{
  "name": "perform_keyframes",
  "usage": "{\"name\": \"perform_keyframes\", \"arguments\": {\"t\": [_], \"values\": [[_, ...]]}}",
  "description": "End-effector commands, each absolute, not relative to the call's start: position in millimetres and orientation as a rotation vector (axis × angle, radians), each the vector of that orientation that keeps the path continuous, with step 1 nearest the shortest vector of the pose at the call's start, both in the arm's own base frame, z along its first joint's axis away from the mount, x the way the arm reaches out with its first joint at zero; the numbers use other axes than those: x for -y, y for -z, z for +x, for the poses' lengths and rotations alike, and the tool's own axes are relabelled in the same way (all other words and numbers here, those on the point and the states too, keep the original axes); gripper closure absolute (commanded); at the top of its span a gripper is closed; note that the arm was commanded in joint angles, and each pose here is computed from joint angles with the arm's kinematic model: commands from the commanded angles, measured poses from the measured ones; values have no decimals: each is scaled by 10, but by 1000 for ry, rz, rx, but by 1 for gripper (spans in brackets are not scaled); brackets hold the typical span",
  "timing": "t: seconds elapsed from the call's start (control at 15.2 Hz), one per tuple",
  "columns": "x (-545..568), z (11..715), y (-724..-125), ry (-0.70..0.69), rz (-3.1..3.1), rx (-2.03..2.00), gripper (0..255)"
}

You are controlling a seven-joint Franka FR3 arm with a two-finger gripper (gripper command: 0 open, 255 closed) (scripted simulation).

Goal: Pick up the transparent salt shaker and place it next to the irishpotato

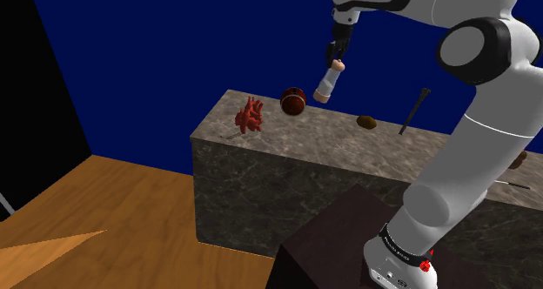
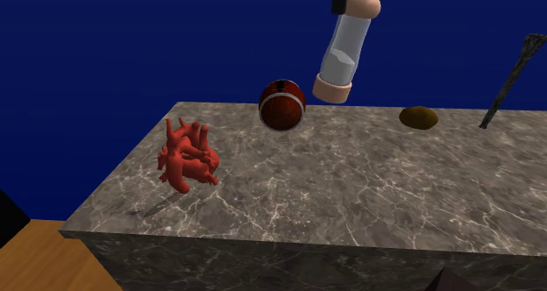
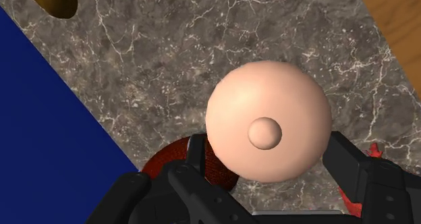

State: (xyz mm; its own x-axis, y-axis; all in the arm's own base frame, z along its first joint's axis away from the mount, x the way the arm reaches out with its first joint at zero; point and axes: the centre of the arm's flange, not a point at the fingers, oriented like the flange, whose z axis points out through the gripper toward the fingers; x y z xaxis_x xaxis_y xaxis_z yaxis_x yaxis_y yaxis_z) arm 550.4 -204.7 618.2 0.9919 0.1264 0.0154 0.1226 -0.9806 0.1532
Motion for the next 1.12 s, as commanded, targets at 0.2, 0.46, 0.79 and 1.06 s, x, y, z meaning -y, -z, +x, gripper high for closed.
{"name": "perform_keyframes", "arguments": {"t": [0.2,0.46,0.79,1.06], "values": [[2660,5489,-6036,-38,2982,-190,255],[3173,5467,-5914,-38,2982,-190,255],[3815,5438,-5762,-38,2982,-190,255],[4328,5416,-5640,-38,2982,-190,255]]}}
